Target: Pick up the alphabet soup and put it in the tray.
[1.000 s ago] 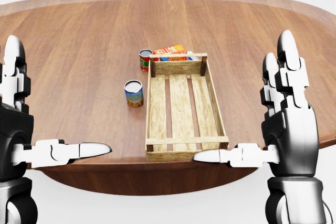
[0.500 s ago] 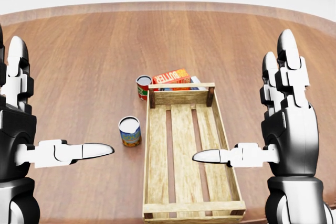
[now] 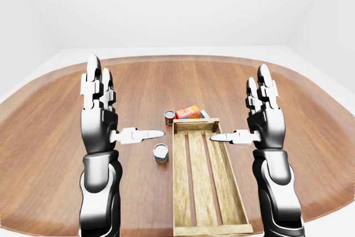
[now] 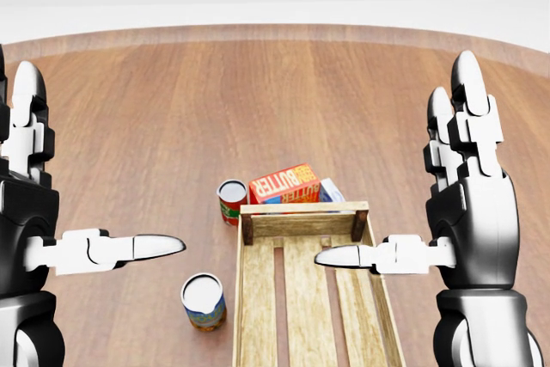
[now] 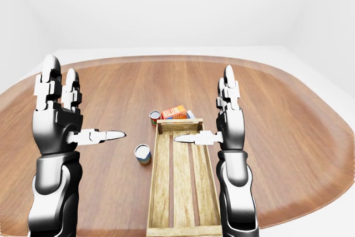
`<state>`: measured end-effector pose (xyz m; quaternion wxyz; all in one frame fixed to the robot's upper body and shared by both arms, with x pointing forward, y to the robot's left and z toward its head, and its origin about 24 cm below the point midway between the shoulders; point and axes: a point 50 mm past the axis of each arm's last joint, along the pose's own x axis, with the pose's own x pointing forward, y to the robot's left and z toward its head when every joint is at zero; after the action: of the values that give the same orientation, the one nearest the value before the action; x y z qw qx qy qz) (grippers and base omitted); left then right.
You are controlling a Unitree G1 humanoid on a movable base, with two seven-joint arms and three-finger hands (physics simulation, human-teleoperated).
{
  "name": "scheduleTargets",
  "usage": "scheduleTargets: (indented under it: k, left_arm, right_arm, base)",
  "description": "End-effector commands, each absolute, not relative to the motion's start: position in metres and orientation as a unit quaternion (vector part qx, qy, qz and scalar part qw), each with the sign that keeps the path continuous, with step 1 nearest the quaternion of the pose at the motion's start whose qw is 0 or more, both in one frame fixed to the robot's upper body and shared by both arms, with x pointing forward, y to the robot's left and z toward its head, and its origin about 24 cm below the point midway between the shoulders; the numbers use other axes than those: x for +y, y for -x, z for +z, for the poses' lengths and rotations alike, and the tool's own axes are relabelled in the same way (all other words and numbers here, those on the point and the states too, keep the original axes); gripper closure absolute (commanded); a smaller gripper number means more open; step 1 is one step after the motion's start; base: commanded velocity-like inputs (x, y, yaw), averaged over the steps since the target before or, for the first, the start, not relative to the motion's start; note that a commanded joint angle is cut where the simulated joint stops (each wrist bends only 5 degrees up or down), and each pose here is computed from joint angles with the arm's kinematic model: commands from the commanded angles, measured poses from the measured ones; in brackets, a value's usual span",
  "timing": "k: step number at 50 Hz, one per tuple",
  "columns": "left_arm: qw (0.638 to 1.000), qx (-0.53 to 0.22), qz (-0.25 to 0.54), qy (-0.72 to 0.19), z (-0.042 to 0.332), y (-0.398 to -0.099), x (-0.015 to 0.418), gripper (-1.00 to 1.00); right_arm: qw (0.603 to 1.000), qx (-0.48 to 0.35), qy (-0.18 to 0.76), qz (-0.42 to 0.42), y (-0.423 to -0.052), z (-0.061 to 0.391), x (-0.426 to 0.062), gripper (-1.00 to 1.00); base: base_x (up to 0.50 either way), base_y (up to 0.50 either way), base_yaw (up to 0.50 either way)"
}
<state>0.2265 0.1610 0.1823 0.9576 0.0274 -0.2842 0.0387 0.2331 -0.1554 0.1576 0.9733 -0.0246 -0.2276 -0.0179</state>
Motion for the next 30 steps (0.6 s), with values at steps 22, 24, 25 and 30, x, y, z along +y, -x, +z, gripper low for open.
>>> scheduleTargets:
  k: [22, 24, 25, 30]
  left_arm:
    - [0.96, -0.276, 0.03, -0.024, 0.1789, -0.2271, 0.1597, -1.0]
    - [0.96, -0.277, 0.03, -0.024, 0.179, -0.227, 0.1597, -1.0]
    - [0.96, -0.277, 0.03, -0.025, 0.1791, -0.2269, 0.1596, -1.0]
    - [0.96, -0.276, 0.031, -0.025, 0.1788, -0.2269, 0.1599, -1.0]
  right_arm:
    - [0.974, -0.223, 0.023, -0.022, -0.2338, 0.1557, -0.155, -1.0]
    - [0.974, -0.223, 0.024, -0.022, -0.2338, 0.1554, -0.1548, -1.0]
    - [0.974, -0.222, 0.024, -0.022, -0.2338, 0.1552, -0.1549, -1.0]
    - [0.976, -0.214, 0.025, -0.025, -0.2349, 0.1516, -0.1566, -1.0]
  base:
    - [0.05, 0.0, 0.0]
    - [0.0, 0.0, 0.0]
    - [0.0, 0.0, 0.0]
    - [0.0, 0.0, 0.0]
